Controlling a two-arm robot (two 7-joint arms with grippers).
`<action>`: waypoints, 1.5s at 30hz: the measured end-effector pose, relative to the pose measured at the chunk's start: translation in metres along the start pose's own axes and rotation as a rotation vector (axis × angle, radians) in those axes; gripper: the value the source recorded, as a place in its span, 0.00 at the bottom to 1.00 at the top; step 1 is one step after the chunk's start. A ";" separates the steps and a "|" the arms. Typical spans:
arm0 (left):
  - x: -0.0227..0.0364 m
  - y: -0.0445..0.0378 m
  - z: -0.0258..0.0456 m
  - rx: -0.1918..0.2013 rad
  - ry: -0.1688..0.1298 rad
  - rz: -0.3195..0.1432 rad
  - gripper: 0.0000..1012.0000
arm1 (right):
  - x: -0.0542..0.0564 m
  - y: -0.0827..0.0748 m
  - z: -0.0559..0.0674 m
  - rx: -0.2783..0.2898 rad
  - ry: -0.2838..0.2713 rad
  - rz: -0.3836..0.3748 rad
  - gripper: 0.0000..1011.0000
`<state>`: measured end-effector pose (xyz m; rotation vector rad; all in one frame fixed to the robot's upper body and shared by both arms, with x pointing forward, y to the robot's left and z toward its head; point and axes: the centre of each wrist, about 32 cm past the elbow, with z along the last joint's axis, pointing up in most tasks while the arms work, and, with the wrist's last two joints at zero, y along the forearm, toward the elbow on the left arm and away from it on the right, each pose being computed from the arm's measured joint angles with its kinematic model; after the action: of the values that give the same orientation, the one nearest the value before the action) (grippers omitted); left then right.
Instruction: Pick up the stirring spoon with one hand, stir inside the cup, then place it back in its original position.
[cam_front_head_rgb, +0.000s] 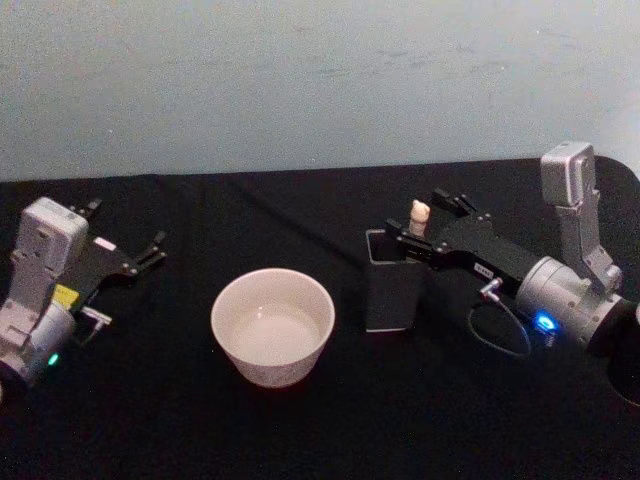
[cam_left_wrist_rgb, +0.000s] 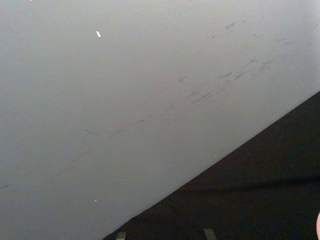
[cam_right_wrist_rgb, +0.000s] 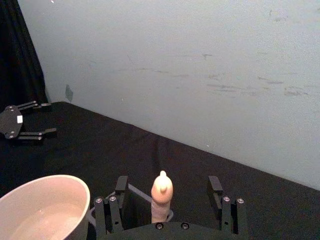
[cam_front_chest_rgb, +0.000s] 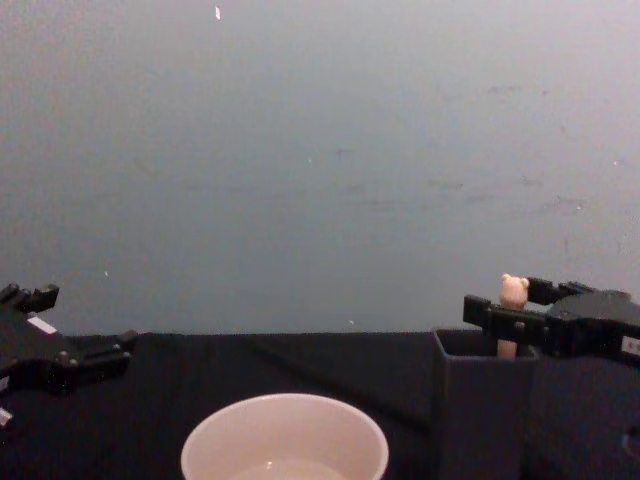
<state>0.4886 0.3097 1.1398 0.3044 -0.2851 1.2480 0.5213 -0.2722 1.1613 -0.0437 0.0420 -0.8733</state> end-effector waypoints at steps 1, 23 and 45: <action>0.0000 0.0000 0.0000 0.000 0.000 0.000 0.99 | 0.000 0.001 0.000 0.001 -0.001 0.001 0.99; 0.0000 0.0000 0.0000 0.000 0.000 0.000 0.99 | 0.000 0.002 0.002 0.000 -0.006 0.004 0.85; 0.0000 0.0000 0.0000 0.000 0.000 0.000 0.99 | 0.000 0.002 0.002 0.000 -0.004 0.003 0.21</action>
<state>0.4886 0.3097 1.1398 0.3045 -0.2850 1.2479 0.5223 -0.2707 1.1627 -0.0451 0.0382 -0.8705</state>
